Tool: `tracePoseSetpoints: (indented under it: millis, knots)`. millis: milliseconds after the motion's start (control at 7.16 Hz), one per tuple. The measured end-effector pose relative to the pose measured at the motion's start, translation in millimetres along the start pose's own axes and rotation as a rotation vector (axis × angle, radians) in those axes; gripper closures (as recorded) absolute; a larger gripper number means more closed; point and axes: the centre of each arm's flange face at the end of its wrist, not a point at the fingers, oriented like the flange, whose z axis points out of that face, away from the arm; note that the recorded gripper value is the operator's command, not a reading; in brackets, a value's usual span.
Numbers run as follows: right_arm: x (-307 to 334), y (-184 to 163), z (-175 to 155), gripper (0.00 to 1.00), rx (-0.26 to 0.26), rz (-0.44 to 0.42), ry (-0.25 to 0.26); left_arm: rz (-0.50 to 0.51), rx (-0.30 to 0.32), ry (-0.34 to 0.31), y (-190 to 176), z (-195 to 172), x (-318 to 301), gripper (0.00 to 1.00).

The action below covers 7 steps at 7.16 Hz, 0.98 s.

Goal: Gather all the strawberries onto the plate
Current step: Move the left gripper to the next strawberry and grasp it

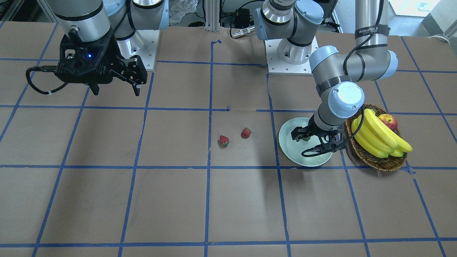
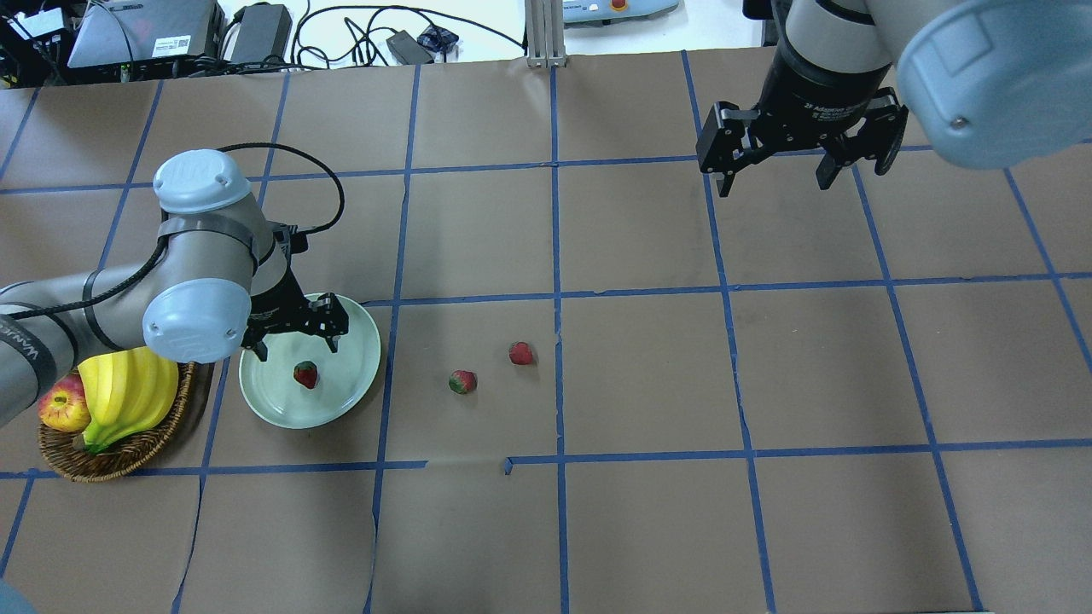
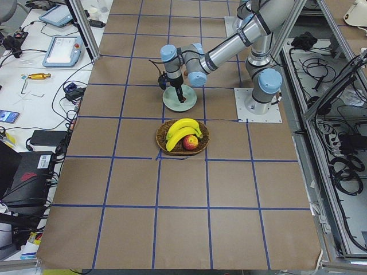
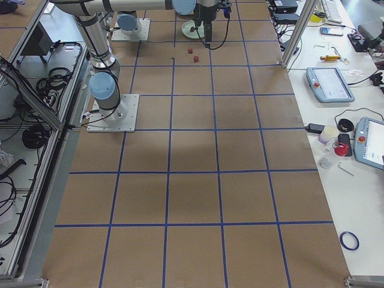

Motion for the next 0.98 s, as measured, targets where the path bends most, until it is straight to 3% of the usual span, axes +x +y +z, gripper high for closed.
tracePoseSetpoints:
  millis: [279,419,838,978]
  knots:
    - [-0.1,0.0,0.1,0.0,0.0,0.0,0.0,0.108,0.062,0.014,14.2,-25.9,80.8,0.1]
    - [-0.1,0.0,0.1,0.0,0.0,0.0,0.0,0.113,0.064,0.03,28.0,-26.3,118.9,0.16]
    - [-0.5,0.2,0.3,0.0,-0.002,-0.001,0.0,0.143,-0.01,0.093,53.1,3.6,171.5,0.25]
    - [-0.5,0.2,0.3,0.0,-0.002,-0.001,0.0,0.153,-0.022,0.106,54.3,11.6,178.0,0.34]
